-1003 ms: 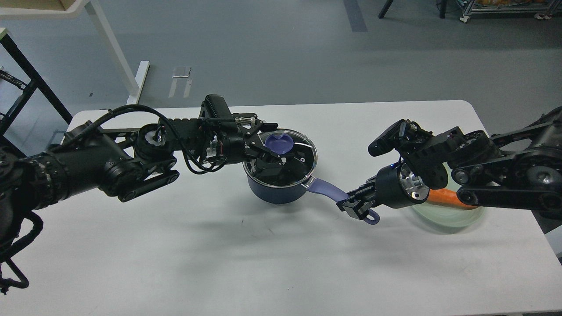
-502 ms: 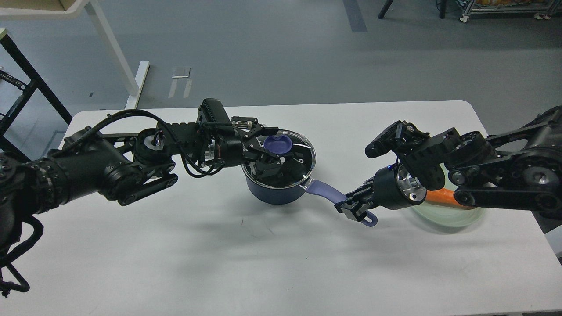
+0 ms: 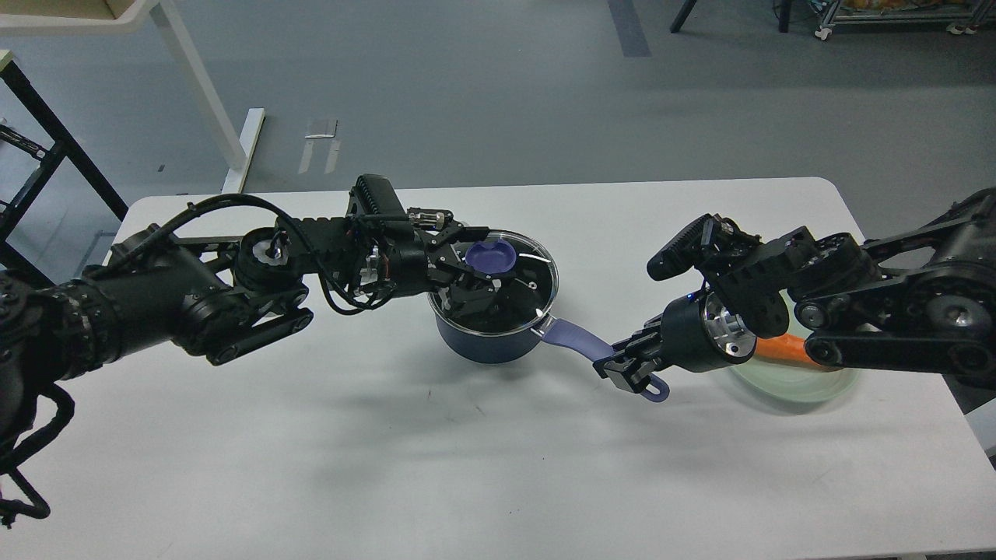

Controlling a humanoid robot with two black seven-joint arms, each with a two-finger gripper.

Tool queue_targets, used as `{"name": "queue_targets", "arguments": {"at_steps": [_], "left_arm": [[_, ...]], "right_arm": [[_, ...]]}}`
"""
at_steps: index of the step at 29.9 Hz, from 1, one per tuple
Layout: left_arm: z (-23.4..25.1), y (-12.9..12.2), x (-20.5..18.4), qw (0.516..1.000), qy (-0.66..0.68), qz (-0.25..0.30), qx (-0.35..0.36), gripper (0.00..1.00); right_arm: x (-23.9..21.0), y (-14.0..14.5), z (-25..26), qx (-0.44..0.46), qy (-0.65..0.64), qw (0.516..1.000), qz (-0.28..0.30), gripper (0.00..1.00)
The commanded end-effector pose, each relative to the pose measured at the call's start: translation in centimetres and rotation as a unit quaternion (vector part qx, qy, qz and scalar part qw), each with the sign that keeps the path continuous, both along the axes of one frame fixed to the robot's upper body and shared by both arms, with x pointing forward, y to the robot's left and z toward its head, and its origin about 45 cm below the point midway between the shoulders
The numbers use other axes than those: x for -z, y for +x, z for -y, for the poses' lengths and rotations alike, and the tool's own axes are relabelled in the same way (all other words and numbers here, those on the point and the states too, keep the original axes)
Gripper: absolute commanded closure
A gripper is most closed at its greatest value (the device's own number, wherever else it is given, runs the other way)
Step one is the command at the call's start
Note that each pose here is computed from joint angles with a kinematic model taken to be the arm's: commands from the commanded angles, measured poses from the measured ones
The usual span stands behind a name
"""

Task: Open pot lid
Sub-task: 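Close the left gripper on the purple knob of the glass lid, then lift the glass lid off the pot with the left gripper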

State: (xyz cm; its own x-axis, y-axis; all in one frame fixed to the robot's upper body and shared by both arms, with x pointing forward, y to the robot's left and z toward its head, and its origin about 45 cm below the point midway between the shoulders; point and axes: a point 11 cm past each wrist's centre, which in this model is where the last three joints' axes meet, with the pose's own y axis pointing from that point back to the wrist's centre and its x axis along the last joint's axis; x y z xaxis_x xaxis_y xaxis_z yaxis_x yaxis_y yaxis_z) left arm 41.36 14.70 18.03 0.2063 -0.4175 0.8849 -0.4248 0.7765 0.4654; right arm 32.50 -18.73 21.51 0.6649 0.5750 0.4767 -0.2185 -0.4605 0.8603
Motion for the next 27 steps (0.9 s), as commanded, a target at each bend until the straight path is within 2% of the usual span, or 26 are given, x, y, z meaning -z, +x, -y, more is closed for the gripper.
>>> {"name": "queue_targets", "arguments": {"at_steps": [1,8,14,18,22,27], "left_arm": [[-0.2,0.0,0.0,1.0,-0.004,0.001,-0.003,0.22],[0.2,-0.3,0.3,1.0,-0.006,-0.002,0.001,0.24],[0.3,-0.3,0.1,1.0,-0.008,-0.002,0.004,0.5],[0.3,-0.4,0.1,1.0,-0.01,-0.005,0.011,0.62],[0.1,0.0,-0.8,1.0,-0.016,0.002,0.008,0.63],[-2.8,2.8,-5.0,0.998,-0.038,0.026,-0.045,0.63]], "right_arm": [[0.0,0.0,-0.1,-0.001,0.0,1.0,0.0,0.71],[0.1,0.0,-0.1,-0.002,0.0,1.0,-0.001,0.71],[0.2,-0.1,-0.1,-0.002,0.0,1.0,-0.002,0.71],[0.1,-0.1,-0.1,-0.001,0.0,1.0,-0.002,0.71],[0.0,0.0,-0.1,0.0,0.001,1.0,-0.001,0.7],[-0.1,0.0,0.0,0.002,0.001,1.0,0.0,0.7]]}}
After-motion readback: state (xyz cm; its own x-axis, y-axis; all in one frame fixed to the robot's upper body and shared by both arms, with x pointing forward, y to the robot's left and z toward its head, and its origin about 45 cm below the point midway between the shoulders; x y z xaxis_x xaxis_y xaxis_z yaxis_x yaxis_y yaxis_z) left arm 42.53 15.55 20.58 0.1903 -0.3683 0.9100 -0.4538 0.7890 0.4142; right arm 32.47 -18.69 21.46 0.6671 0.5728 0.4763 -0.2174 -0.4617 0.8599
